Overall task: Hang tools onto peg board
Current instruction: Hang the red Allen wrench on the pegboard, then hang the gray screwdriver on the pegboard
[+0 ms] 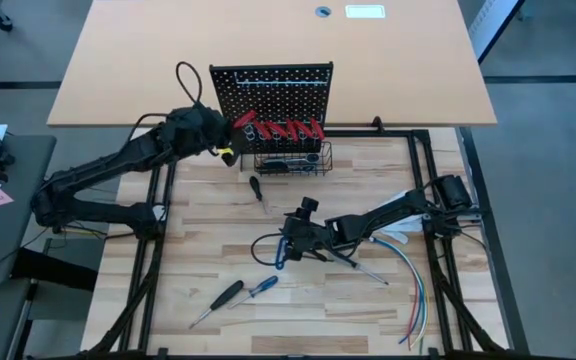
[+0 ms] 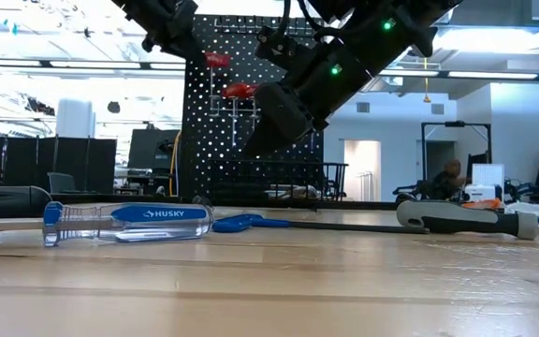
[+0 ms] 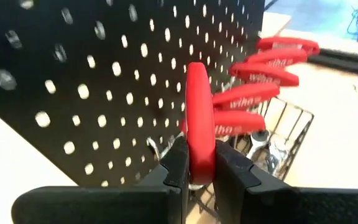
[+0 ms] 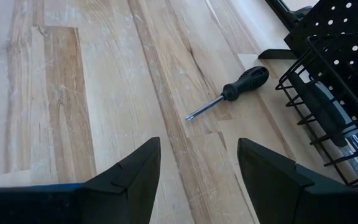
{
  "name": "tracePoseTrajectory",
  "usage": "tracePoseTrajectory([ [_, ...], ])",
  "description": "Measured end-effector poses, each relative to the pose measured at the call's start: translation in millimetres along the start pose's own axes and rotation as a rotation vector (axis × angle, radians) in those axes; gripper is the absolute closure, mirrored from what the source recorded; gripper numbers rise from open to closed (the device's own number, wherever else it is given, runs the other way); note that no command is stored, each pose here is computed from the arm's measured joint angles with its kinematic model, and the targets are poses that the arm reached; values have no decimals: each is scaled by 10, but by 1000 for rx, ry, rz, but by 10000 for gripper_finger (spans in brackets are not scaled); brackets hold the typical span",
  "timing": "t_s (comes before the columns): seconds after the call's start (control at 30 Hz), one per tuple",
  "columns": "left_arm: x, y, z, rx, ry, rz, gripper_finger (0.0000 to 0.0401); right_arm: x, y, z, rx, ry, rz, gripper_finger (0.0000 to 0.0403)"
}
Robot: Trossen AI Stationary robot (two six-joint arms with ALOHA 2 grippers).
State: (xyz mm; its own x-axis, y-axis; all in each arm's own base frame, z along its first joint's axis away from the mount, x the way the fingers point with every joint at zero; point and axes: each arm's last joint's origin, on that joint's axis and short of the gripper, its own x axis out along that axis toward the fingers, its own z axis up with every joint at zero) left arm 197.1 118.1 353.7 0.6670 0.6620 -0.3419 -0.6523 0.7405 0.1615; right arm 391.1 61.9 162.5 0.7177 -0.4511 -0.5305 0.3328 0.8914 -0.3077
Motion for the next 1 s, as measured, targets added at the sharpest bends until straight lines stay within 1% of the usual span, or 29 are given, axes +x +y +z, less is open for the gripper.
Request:
tracePoseTrajectory([
  [0.13,40,-9,-39,-2,38,-5,361,0,0,0,0,0,0,184],
  [0.4,274,-75,-120,34,100,-14,357,0,0,1,1,0,0,185],
  [0.47,313,-86,-132,46,107,-15,344,0,0,0,1,0,0,184],
  [0.57,309,-79,-147,69,122,-14,309,0,0,0,0,0,0,185],
  [0.67,225,-36,-144,84,131,14,272,0,0,0,0,0,0,184],
  [0.77,71,14,-147,94,147,38,245,-4,5,-5,-4,3,0,184],
  [0.87,-126,23,-169,80,171,17,233,-35,15,-24,-27,26,0,185],
  [1.0,-368,-56,-220,29,186,-52,232,-249,-2,42,-60,40,12,184],
])
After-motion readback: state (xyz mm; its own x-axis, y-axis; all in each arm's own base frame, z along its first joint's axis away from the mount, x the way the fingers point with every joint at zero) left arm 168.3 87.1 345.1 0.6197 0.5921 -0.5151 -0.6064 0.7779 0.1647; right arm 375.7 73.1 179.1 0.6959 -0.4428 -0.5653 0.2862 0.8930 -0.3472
